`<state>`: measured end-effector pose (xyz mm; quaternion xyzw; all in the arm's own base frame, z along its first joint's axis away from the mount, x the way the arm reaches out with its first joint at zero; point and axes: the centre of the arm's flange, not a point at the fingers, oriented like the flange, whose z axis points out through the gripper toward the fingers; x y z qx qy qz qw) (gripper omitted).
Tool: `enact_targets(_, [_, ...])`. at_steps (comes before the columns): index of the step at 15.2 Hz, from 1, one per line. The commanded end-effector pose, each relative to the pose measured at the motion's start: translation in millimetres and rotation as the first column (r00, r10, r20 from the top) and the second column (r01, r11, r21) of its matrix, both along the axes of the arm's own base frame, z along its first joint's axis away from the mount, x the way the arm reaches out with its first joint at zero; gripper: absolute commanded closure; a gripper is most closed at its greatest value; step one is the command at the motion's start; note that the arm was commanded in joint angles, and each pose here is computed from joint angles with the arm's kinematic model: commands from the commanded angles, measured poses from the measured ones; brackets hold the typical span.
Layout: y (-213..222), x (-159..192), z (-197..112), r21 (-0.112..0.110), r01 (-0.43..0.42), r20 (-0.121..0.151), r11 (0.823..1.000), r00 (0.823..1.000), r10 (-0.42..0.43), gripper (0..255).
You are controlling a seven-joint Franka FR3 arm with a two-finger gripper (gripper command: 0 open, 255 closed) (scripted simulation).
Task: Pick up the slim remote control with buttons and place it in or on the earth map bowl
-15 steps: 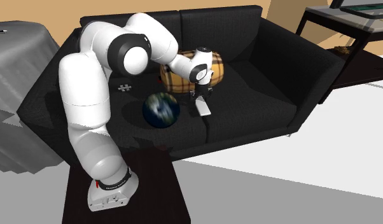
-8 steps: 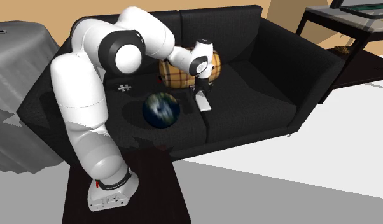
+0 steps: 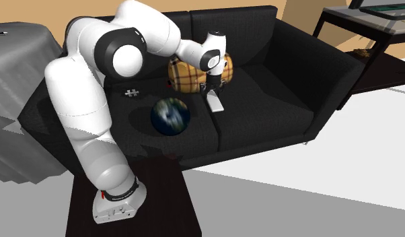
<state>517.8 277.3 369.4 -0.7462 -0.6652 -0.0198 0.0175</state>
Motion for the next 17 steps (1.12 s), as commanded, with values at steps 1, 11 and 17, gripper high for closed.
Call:
enact_targets(1, [-0.7,-0.1,11.1,0.0,0.0,0.0,1.0,1.0,0.0,255])
enact_targets(11, [-0.7,-0.1,63.9,0.0,0.0,0.0,1.0,1.0,0.0,255])
enact_targets(17, [-0.7,-0.1,95.5,0.0,0.0,0.0,1.0,1.0,0.0,255])
